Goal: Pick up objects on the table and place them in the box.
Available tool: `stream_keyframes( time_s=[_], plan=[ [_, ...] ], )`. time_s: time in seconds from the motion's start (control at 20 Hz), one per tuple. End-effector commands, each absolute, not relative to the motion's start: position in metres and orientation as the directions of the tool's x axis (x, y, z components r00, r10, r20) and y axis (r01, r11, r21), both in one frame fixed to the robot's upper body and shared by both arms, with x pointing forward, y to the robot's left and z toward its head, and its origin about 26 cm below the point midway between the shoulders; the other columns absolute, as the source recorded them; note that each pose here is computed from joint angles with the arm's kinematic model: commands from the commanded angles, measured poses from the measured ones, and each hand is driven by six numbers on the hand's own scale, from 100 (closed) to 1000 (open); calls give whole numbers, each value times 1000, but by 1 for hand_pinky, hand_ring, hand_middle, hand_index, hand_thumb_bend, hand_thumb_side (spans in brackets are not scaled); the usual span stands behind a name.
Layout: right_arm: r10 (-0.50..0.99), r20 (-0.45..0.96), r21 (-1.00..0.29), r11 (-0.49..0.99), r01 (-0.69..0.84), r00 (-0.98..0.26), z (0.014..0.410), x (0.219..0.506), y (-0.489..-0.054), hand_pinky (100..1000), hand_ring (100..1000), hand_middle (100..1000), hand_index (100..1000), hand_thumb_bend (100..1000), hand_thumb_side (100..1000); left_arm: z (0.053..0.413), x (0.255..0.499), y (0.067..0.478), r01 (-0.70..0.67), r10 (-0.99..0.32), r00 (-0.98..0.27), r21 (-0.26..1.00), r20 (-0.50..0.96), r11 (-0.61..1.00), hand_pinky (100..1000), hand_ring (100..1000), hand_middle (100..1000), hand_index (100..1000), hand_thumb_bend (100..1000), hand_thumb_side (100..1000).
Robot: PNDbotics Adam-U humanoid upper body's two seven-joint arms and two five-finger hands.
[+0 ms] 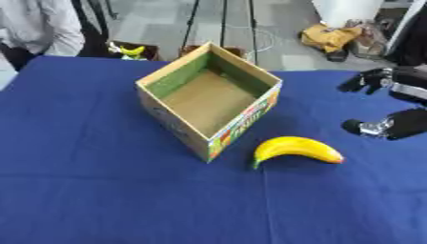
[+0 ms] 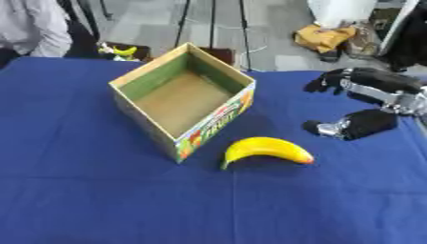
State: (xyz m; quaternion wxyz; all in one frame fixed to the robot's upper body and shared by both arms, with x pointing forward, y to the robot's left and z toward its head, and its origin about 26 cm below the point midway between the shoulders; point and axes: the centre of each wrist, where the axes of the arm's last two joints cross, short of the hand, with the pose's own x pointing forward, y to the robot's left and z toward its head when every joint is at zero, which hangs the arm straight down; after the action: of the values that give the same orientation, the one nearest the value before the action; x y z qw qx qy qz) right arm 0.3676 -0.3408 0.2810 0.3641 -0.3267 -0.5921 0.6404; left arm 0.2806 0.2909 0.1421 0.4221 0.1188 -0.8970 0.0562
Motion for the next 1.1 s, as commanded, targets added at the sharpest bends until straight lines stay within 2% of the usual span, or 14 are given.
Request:
stream_keyframes(
  time_s=[0.05, 0.2, 0.65, 0.85, 1.1],
  plan=[
    [854, -34, -994, -83, -73, -519, 290, 370, -340, 779, 859, 813, 939, 636, 795, 149, 280, 291, -249, -174, -633, 14, 754, 968, 229, 314, 404, 465, 100, 1000],
    [857, -33, -992, -92, -89, -515, 287, 376, -339, 776, 858, 806, 933, 623, 772, 149, 280, 291, -245, -173, -634, 16, 753, 969, 229, 314, 404, 465, 100, 1000],
    [866, -41, -989, -106, -103, -498, 279, 389, -332, 761, 846, 796, 911, 500, 764, 149, 280, 290, -241, -170, -635, 16, 754, 970, 230, 313, 404, 465, 100, 1000],
    [874, -68, -986, -134, -104, -482, 269, 385, -332, 754, 841, 796, 910, 462, 759, 150, 280, 290, -239, -170, -635, 17, 753, 971, 230, 313, 404, 465, 100, 1000],
    [876, -104, -980, -171, -102, -470, 262, 387, -326, 755, 849, 812, 916, 463, 746, 150, 280, 290, -238, -169, -634, 18, 754, 971, 231, 313, 404, 466, 100, 1000]
  ],
)
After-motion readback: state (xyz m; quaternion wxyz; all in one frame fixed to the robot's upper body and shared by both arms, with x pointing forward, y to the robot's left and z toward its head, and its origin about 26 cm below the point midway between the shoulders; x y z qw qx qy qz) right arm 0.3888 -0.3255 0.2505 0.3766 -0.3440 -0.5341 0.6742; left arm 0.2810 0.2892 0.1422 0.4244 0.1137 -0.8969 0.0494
